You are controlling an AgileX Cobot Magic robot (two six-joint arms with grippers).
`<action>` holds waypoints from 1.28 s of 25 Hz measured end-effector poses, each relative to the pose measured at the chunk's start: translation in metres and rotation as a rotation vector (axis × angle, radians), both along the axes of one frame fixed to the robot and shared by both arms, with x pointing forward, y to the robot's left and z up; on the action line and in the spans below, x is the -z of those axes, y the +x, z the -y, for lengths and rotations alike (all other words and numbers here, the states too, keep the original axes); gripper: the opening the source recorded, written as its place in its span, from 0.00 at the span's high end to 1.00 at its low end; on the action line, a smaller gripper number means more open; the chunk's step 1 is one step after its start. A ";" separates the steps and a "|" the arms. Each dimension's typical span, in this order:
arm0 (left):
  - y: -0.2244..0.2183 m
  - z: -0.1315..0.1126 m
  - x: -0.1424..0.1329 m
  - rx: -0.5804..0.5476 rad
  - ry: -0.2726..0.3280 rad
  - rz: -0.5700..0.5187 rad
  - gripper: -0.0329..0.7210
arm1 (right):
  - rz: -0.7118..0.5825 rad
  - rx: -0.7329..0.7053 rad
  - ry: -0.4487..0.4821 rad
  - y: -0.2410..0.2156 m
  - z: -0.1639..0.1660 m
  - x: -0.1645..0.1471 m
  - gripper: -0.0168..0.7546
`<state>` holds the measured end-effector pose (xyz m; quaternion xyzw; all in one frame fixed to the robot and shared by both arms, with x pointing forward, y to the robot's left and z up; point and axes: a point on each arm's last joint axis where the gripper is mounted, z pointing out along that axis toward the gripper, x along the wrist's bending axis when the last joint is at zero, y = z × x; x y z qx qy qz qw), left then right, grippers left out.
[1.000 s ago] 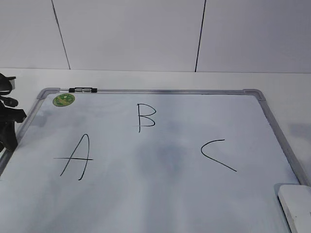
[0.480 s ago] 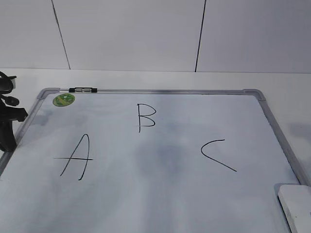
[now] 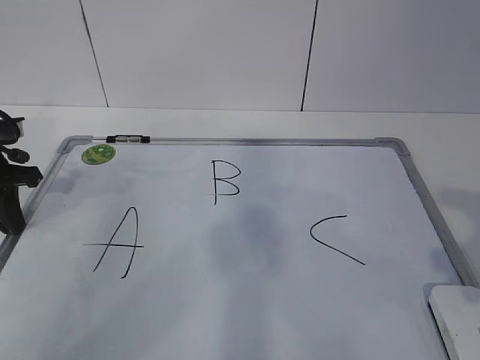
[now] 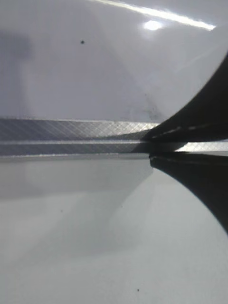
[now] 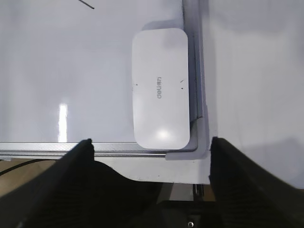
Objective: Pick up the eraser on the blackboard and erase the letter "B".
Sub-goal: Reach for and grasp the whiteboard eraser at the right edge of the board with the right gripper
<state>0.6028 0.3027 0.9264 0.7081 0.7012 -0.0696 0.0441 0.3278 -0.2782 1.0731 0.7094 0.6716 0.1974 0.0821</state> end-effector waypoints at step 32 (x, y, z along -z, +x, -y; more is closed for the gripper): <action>0.000 0.000 -0.001 -0.002 -0.004 -0.002 0.93 | -0.422 -0.048 -0.060 0.101 -0.013 0.086 0.10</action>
